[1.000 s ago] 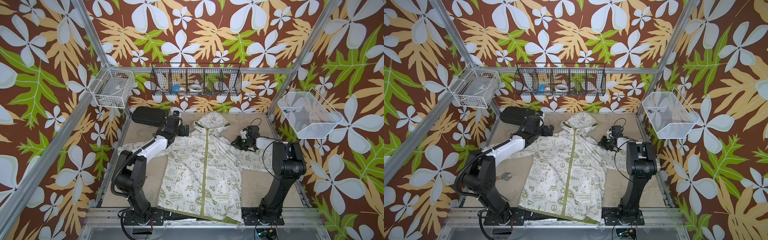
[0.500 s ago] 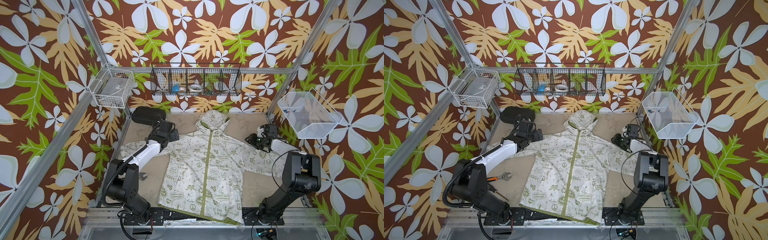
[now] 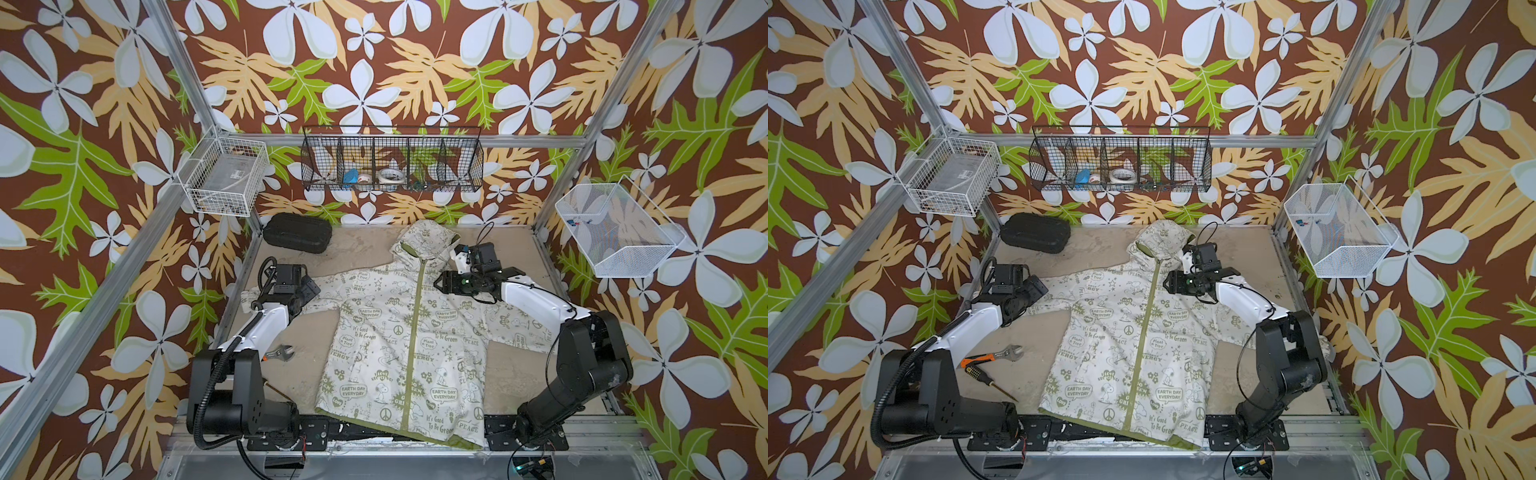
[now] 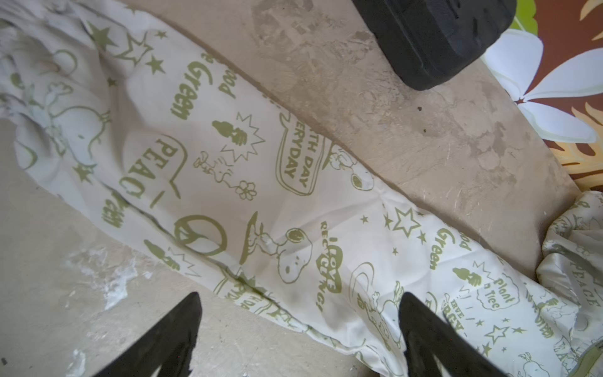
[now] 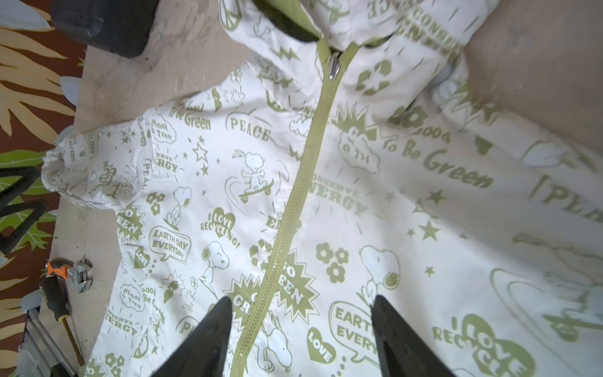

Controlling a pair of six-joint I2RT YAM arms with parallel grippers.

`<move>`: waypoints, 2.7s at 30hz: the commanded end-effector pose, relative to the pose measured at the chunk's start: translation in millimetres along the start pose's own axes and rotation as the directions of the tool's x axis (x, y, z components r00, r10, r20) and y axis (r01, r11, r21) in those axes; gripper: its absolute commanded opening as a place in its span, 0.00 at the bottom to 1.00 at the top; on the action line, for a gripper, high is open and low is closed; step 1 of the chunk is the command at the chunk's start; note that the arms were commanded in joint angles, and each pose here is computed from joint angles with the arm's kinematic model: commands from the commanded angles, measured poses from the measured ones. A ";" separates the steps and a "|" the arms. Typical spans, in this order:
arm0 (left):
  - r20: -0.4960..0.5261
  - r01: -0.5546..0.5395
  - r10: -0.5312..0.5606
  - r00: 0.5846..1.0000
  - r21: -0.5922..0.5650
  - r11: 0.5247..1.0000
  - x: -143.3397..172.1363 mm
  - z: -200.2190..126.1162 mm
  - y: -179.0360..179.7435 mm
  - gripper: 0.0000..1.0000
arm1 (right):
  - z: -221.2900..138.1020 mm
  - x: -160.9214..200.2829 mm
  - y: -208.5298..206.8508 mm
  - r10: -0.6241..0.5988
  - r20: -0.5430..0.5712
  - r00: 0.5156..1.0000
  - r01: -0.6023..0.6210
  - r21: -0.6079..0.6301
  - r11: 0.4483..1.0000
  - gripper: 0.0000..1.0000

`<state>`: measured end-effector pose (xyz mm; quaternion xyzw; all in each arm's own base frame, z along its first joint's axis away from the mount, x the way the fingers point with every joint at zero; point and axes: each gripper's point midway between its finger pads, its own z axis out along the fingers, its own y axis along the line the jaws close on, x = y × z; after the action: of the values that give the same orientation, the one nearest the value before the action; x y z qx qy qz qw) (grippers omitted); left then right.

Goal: Unzip the jacket
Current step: Flatten out the jacket at the center of the board.

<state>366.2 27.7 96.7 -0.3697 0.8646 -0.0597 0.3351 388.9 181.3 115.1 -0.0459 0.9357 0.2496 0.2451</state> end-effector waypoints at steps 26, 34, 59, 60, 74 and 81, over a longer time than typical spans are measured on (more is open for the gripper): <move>0.258 0.068 -0.123 0.958 0.215 0.974 -44.1 -47.2 6.0 0.11 | -10.7 27.7 2.5 -0.025 -0.042 0.999 0.028 0.070 0.997 0.61; 0.183 -0.045 0.006 0.983 0.212 0.976 -39.1 -47.7 -8.3 0.58 | 10.2 31.0 -8.6 0.057 -0.061 0.997 -0.055 0.047 0.997 0.70; 0.201 -0.706 0.834 0.514 0.651 0.278 100.6 -4.1 -315.0 0.91 | 92.7 -100.0 -59.9 -0.143 -0.054 0.988 0.143 0.002 0.990 0.67; 0.213 -0.711 0.837 0.505 0.651 0.264 100.9 -1.6 -318.2 0.91 | 96.1 -99.4 -64.8 -0.145 -0.067 0.987 0.146 0.011 0.989 0.67; 0.400 -0.712 0.887 0.229 0.691 -0.127 138.0 11.2 -334.9 0.79 | 120.3 -102.1 -81.9 -0.139 -0.112 0.984 0.143 0.026 0.989 0.61; 0.514 -0.708 0.845 0.149 0.652 -0.272 146.2 14.0 -348.7 0.75 | 78.0 -138.0 -69.2 -0.406 0.000 0.914 0.404 0.109 0.908 0.58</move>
<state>513.7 -313.5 126.2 0.4584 0.7845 -0.2432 0.3396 551.3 162.4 75.2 -0.1688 0.9304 0.1927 0.2620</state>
